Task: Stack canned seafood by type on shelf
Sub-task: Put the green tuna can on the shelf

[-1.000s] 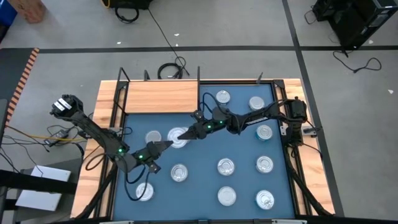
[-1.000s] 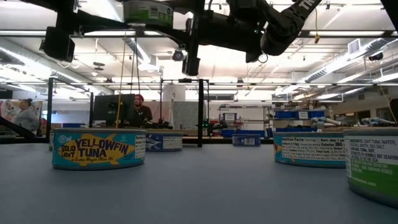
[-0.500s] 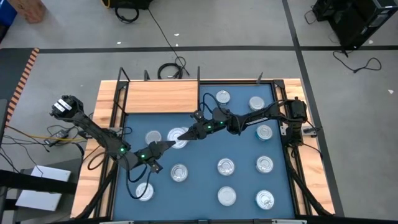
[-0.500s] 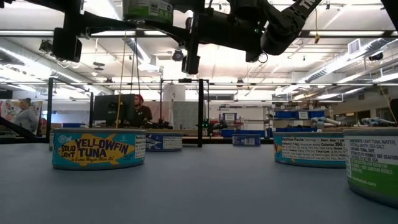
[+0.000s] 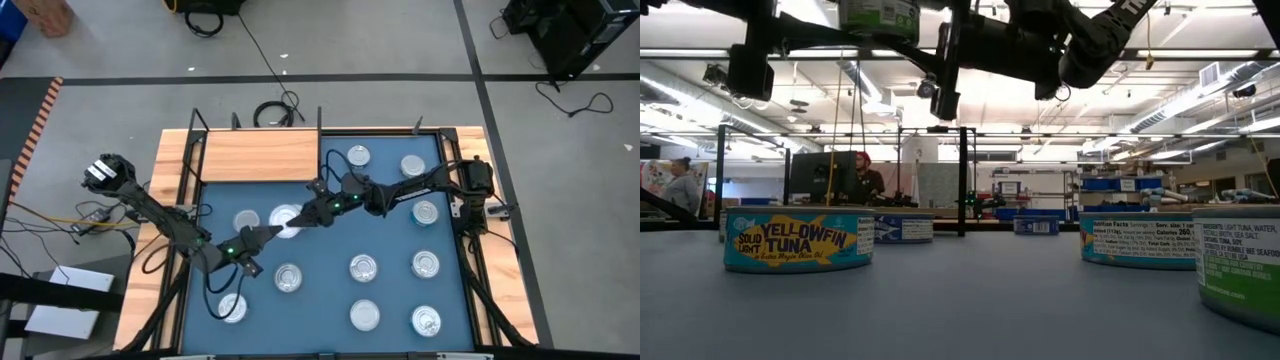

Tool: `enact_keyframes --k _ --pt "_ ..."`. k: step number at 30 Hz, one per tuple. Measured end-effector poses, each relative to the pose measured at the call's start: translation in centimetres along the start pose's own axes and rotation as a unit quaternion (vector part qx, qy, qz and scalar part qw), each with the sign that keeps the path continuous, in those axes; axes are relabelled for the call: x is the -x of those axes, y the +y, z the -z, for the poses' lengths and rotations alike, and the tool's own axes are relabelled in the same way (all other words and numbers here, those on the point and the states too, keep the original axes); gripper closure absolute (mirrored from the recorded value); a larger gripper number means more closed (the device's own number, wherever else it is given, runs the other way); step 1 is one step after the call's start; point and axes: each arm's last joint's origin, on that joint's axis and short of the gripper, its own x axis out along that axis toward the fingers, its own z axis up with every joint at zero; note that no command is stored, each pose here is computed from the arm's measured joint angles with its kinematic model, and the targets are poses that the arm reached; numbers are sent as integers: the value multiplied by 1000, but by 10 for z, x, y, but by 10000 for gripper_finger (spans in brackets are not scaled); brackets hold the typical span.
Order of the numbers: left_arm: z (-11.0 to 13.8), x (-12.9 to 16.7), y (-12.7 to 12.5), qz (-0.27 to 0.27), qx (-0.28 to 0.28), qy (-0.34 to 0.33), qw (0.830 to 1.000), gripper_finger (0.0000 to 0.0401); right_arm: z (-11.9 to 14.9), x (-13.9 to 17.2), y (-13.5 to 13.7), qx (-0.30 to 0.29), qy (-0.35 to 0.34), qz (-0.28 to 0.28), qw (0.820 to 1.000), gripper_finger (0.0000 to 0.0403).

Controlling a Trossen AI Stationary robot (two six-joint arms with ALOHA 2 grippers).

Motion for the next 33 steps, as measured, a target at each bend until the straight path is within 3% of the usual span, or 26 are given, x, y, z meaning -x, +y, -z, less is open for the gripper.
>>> enact_keyframes --k 3,7,12,17,26,33 --pt "1 0 4 -10 24 7 1000 258 -1 1 2 17 11 -13 1000 157" --pt "5 1 9 -17 57 19 998 258 -7 4 3 46 19 -28 998 155" --pt "13 3 17 -25 107 27 994 258 -16 11 8 108 30 -38 993 184" --pt "26 6 28 -34 175 13 984 258 -23 17 23 188 39 -47 980 237" --pt "49 2 24 8 244 -3 970 258 -21 34 47 304 66 60 949 351" --pt "72 -6 27 58 310 4 949 258 -9 48 70 378 83 168 907 397"
